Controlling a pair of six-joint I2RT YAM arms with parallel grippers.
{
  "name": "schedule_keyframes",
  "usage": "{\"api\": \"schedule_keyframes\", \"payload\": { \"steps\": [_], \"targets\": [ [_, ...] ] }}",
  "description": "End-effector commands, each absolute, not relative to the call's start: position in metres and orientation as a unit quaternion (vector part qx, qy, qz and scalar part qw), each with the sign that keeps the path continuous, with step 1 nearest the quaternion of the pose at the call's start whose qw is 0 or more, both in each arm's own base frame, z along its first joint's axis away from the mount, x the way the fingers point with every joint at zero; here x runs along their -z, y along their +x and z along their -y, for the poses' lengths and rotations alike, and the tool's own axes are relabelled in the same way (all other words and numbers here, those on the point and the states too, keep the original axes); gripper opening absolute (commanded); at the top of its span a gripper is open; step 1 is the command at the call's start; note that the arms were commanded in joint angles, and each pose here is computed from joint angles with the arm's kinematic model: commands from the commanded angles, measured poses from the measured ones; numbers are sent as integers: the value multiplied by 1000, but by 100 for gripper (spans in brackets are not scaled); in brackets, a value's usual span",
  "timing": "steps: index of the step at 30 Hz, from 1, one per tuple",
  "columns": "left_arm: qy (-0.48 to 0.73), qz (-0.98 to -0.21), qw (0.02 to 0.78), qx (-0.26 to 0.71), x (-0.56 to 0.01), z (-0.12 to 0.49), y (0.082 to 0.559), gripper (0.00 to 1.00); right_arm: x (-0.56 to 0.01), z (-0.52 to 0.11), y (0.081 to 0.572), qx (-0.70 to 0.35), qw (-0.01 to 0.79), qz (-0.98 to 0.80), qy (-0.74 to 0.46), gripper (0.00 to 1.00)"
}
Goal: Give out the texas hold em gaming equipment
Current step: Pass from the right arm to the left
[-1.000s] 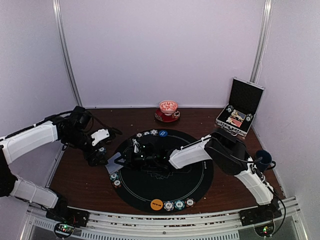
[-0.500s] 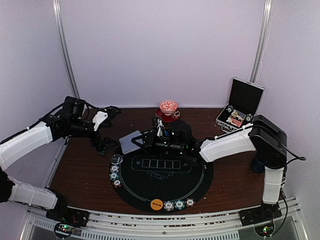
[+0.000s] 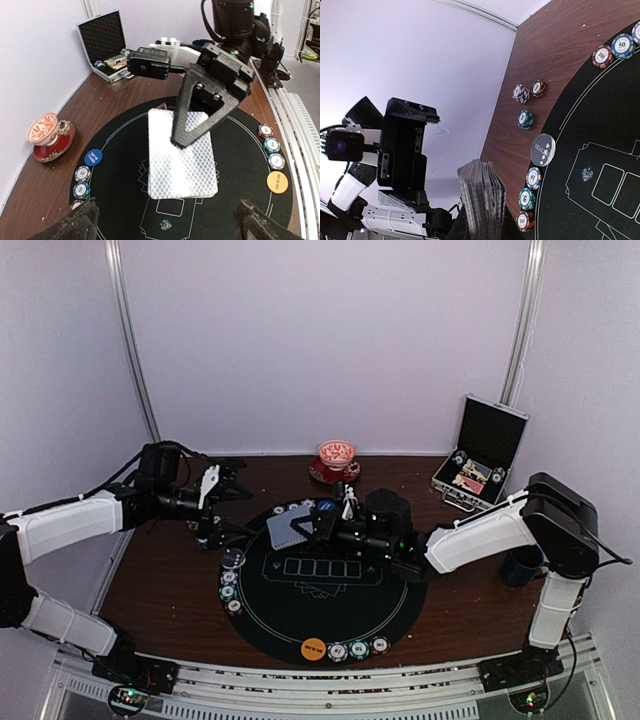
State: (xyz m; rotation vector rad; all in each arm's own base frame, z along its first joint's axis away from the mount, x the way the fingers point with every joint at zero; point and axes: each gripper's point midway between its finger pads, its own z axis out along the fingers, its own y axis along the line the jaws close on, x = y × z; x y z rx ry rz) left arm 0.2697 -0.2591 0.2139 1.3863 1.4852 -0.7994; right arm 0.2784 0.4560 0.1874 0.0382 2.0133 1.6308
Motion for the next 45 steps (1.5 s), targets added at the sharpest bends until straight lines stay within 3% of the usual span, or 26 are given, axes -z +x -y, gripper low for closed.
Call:
{"api": "schedule_keyframes", "payload": {
  "steps": [1, 12, 28, 37, 45],
  "targets": [
    [582, -522, 533, 324, -230, 269, 265, 98, -213, -456, 289, -641, 290, -710, 34, 0],
    [574, -623, 479, 231, -187, 294, 304, 98, -194, -470, 298, -661, 261, -700, 72, 0],
    [608, -651, 405, 208, -131, 309, 291, 98, -174, -482, 310, -672, 250, -690, 99, 0],
    [610, -646, 407, 213, -134, 314, 287, 98, -159, -488, 315, -662, 239, -702, 107, 0],
    [611, -651, 397, 212, -127, 315, 289, 81, -157, -495, 309, -670, 227, -699, 103, 0]
  ]
}}
